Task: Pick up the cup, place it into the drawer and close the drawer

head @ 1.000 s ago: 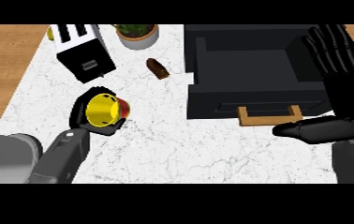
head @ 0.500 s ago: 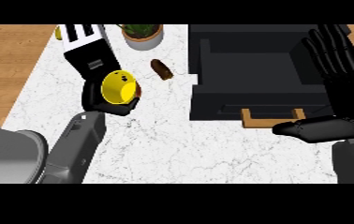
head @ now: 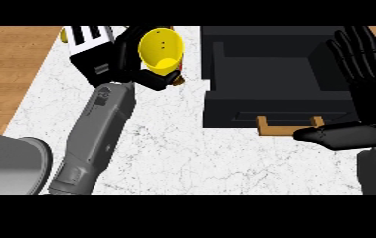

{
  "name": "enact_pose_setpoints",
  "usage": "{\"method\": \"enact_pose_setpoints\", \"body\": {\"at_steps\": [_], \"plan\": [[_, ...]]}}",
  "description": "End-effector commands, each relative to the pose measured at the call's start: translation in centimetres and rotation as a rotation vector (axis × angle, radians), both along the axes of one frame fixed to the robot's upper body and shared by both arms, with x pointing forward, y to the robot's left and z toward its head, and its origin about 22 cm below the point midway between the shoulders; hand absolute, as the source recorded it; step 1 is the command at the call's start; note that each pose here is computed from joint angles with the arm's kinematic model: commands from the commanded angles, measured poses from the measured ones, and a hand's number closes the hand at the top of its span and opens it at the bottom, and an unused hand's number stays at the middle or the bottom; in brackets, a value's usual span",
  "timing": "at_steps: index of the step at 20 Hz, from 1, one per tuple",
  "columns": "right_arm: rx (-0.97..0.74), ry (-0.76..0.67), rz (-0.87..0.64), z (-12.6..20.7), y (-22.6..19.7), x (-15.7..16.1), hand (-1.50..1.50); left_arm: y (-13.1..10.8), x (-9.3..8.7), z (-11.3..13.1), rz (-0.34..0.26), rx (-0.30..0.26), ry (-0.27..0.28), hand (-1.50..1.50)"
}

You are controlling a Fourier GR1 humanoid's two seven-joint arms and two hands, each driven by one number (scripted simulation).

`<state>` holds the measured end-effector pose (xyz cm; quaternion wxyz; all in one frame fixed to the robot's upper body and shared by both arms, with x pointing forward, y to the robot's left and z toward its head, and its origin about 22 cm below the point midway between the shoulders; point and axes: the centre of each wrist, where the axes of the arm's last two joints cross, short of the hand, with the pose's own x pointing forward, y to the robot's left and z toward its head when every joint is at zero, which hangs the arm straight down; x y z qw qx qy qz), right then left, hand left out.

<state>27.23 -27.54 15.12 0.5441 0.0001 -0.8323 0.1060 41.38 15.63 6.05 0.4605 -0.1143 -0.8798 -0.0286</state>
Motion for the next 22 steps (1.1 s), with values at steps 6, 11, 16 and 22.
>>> {"method": "enact_pose_setpoints", "body": {"at_steps": [6, 11, 16, 22], "plan": [[-0.023, -0.014, 0.011, -0.6, -0.2, 0.3, -1.50, -8.8, 0.9, 10.9, -0.009, 0.076, 0.021, 1.50], [0.005, -0.033, 0.006, 0.3, 0.2, 0.9, -1.50, -10.7, 2.4, 11.5, 0.029, 0.159, 0.134, 1.50], [0.001, -0.036, 0.027, -0.3, -0.1, 1.6, -1.50, -11.8, 3.2, 10.4, 0.103, 0.260, 0.211, 1.50], [-0.022, -0.044, 0.090, 0.0, 1.8, 1.8, -1.50, -12.0, 3.1, 8.1, 0.086, 0.373, 0.315, 1.50]]}}
